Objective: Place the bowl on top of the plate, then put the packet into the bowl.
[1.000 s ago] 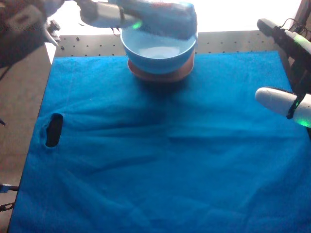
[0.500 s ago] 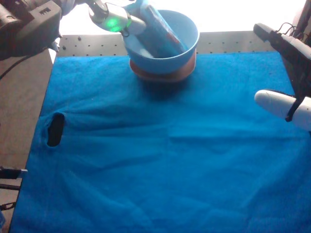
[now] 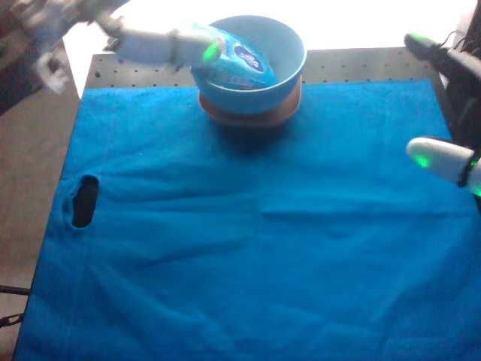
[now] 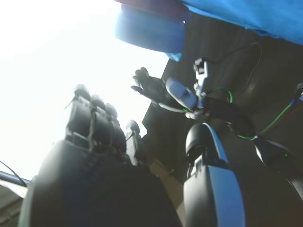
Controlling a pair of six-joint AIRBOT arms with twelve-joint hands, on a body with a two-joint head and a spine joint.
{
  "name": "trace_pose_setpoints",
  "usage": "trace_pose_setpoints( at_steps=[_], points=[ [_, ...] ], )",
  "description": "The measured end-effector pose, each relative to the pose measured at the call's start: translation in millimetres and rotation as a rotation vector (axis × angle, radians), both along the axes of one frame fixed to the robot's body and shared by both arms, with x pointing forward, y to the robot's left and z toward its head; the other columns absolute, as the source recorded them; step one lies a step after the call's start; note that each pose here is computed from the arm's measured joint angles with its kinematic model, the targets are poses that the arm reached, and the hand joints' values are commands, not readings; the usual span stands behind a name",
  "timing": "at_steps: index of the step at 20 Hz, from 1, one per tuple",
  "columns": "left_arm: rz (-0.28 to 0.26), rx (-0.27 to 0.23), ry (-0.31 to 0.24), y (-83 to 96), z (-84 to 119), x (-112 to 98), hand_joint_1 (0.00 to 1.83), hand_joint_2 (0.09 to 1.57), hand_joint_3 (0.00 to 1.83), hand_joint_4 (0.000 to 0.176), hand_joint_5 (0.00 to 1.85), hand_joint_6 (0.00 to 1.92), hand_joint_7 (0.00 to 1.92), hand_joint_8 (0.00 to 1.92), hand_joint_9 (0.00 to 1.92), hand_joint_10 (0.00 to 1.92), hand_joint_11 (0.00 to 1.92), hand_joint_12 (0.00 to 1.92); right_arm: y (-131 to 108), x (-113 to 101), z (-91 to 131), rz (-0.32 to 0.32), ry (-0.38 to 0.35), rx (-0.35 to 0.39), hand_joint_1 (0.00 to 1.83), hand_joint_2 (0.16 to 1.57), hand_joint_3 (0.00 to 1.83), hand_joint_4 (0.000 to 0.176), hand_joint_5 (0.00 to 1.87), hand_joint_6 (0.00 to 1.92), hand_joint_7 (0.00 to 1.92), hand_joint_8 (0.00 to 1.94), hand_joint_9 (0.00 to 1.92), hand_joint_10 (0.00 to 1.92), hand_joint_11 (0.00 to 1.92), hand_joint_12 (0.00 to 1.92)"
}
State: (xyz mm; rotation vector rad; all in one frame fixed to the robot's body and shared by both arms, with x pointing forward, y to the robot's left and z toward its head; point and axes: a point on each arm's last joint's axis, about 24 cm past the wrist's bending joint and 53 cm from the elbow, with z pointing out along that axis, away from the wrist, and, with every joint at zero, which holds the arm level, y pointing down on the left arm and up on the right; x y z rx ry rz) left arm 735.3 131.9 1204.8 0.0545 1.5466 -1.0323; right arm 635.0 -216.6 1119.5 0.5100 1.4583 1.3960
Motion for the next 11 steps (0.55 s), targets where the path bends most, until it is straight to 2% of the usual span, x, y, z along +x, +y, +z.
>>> trace_pose_setpoints(
  at_steps=[1, 2, 3, 4, 5, 6, 8, 9, 10, 11],
  points=[
    [0.008, -0.02, 0.021, 21.7, -11.0, -17.5, 0.59, 0.98, 0.0, 0.176, 0.0, 0.0, 0.0, 0.0, 0.0, 0.0, 0.0, 0.0, -7.6, -7.3, 2.2, -0.001, -0.003, -0.013, 0.54, 1.12, 0.0, 0.176, 0.0, 0.0, 0.0, 0.0, 0.0, 0.0, 0.0, 0.0],
    [0.018, -0.026, 0.037, 30.8, -16.5, -23.4, 0.64, 0.95, 0.0, 0.176, 0.0, 0.0, 0.0, 0.0, 0.0, 0.0, 0.0, 0.0, -11.3, -11.1, 2.1, -0.006, 0.002, -0.016, 0.56, 1.1, 0.0, 0.176, 0.0, 0.0, 0.0, 0.0, 0.0, 0.0, 0.0, 0.0],
    [0.043, -0.064, 0.064, 47.3, -24.2, -33.8, 0.69, 0.96, 0.0, 0.167, 0.0, 0.0, 0.0, 0.0, 0.0, 0.0, 0.0, 0.0, -19.6, -17.9, 2.0, -0.022, 0.008, -0.015, 0.56, 1.09, 0.0, 0.176, 0.0, 0.0, 0.0, 0.0, 0.0, 0.0, 0.0, 0.0],
    [0.055, -0.101, 0.072, 55.8, -26.9, -41.9, 0.72, 0.92, 0.0, 0.158, 0.03, 0.0, 0.0, 0.0, 0.0, 0.0, 0.0, 0.0, -27.1, -22.7, 3.8, -0.041, 0.006, -0.007, 0.53, 1.08, 0.0, 0.176, 0.0, 0.0, 0.0, 0.0, 0.0, 0.0, 0.0, 0.0],
    [0.056, -0.154, 0.071, 61.9, -29.7, -56.9, 0.72, 0.94, 0.0, 0.172, 0.01, 0.0, 0.0, 0.0, 0.0, 0.0, 0.0, 0.0, -36.8, -28.8, 7.7, -0.061, -0.002, -0.004, 0.49, 1.07, 0.0, 0.176, 0.0, 0.0, 0.0, 0.0, 0.0, 0.0, 0.0, 0.0],
    [0.052, -0.187, 0.071, 65.6, -32.7, -70.4, 0.71, 0.92, 0.0, 0.175, 0.0, 0.0, 0.0, 0.0, 0.0, 0.0, 0.0, 0.0, -43.1, -33.4, 10.4, -0.073, -0.007, -0.006, 0.49, 1.06, 0.0, 0.176, 0.0, 0.0, 0.0, 0.0, 0.0, 0.0, 0.0, 0.0],
    [0.051, -0.22, 0.096, 74.0, -47.3, -98.6, 0.64, 0.89, 0.0, 0.171, 0.0, 0.0, 0.0, 0.0, 0.0, 0.0, 0.0, 0.0, -52.4, -39.0, 15.5, -0.091, -0.013, -0.014, 0.48, 1.05, 0.0, 0.176, 0.0, 0.0, 0.0, 0.0, 0.0, 0.0, 0.0, 0.0],
    [0.071, -0.233, 0.117, 83.6, -55.9, -111.6, 0.59, 0.86, 0.0, 0.119, 0.0, 0.0, 0.0, 0.0, 0.0, 0.0, 0.03, 0.01, -55.0, -39.2, 18.8, -0.098, -0.018, -0.013, 0.46, 1.05, 0.0, 0.176, 0.0, 0.0, 0.0, 0.0, 0.0, 0.0, 0.0, 0.0],
    [0.099, -0.249, 0.128, 94.1, -60.0, -119.7, 0.57, 0.84, 0.0, 0.085, 0.0, 0.0, 0.0, 0.0, 0.0, 0.0, 0.07, 0.03, -57.0, -39.0, 21.9, -0.106, -0.028, -0.007, 0.47, 1.05, 0.0, 0.176, 0.0, 0.0, 0.0, 0.0, 0.0, 0.0, 0.0, 0.0],
    [0.13, -0.265, 0.127, 105.4, -61.6, -126.3, 0.55, 0.83, 0.0, 0.07, 0.0, 0.0, 0.0, 0.0, 0.0, 0.0, 0.08, 0.04, -57.9, -39.1, 24.5, -0.11, -0.037, -0.001, 0.47, 1.05, 0.0, 0.176, 0.0, 0.0, 0.0, 0.0, 0.0, 0.0, 0.0, 0.0]
  ],
)
